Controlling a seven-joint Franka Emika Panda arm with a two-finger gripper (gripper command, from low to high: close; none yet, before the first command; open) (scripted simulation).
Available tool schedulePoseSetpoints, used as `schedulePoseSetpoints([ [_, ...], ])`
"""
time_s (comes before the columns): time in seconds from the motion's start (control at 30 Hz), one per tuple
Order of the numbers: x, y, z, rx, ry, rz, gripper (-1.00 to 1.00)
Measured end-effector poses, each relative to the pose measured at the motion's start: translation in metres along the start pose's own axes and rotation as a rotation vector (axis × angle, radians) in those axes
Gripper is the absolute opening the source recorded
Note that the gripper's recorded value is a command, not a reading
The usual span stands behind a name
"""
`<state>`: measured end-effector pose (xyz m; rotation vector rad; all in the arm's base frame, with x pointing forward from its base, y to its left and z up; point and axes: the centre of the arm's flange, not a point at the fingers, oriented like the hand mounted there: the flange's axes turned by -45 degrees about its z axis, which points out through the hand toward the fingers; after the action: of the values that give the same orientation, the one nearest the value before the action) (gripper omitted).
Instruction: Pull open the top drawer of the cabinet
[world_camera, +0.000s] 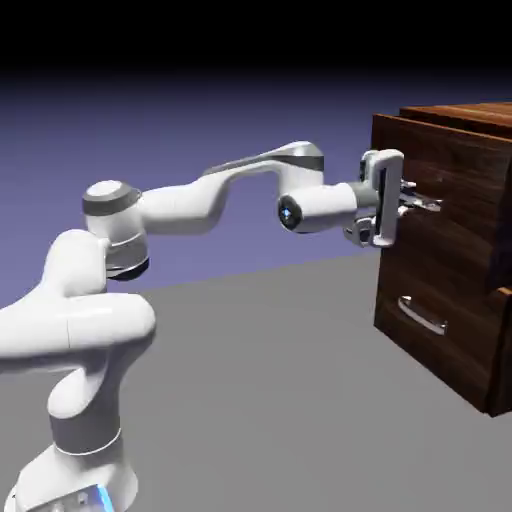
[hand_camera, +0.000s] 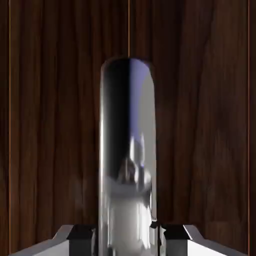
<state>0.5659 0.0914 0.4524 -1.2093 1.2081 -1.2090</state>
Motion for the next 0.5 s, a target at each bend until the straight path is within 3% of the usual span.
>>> schedulePoseSetpoints([
  [0.5,0.0,0.0,-0.169,0.0,0.0,0.0,-1.0],
])
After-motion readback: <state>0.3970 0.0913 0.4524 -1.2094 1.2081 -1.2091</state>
